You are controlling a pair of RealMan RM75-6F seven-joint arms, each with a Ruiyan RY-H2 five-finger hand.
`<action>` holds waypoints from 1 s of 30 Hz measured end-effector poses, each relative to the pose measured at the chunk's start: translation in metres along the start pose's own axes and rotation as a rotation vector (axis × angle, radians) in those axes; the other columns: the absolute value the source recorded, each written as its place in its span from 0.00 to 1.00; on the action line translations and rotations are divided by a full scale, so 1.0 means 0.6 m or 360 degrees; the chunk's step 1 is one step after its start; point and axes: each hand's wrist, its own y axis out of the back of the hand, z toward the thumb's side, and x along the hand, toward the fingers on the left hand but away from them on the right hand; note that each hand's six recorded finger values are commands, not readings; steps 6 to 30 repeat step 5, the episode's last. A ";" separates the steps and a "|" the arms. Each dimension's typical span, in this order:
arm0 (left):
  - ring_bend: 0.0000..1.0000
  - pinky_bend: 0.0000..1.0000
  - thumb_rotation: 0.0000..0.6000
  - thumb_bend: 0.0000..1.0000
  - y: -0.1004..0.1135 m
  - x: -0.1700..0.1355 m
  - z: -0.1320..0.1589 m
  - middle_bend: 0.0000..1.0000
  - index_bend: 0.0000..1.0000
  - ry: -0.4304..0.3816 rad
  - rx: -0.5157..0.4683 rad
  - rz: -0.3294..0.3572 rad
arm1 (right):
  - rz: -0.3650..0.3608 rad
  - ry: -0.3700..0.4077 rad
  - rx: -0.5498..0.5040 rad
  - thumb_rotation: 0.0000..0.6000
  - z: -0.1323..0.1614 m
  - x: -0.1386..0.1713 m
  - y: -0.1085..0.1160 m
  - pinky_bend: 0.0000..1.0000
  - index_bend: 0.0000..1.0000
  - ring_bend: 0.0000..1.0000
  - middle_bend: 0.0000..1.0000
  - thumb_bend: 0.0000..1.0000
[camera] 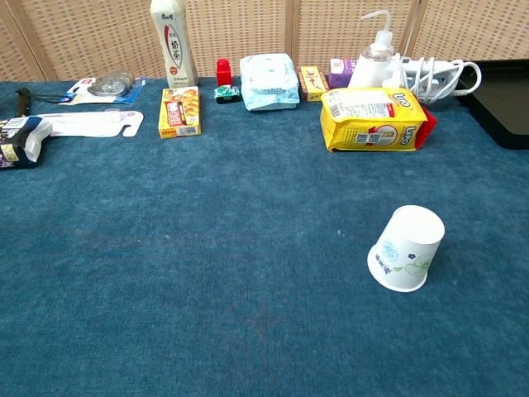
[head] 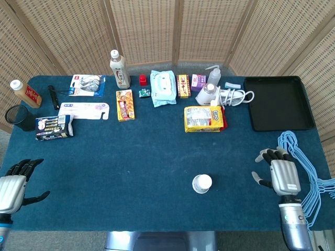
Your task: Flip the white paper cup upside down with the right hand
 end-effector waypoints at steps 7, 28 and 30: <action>0.15 0.18 0.73 0.14 -0.004 -0.003 -0.002 0.25 0.16 0.0008 -0.0012 -0.0007 | -0.0007 -0.0033 0.0002 0.91 -0.008 0.010 0.005 0.13 0.45 0.27 0.33 0.30; 0.15 0.18 0.73 0.14 -0.004 -0.003 -0.002 0.25 0.16 0.0008 -0.0012 -0.0007 | -0.0007 -0.0033 0.0002 0.91 -0.008 0.010 0.005 0.13 0.45 0.27 0.33 0.30; 0.15 0.18 0.73 0.14 -0.004 -0.003 -0.002 0.25 0.16 0.0008 -0.0012 -0.0007 | -0.0007 -0.0033 0.0002 0.91 -0.008 0.010 0.005 0.13 0.45 0.27 0.33 0.30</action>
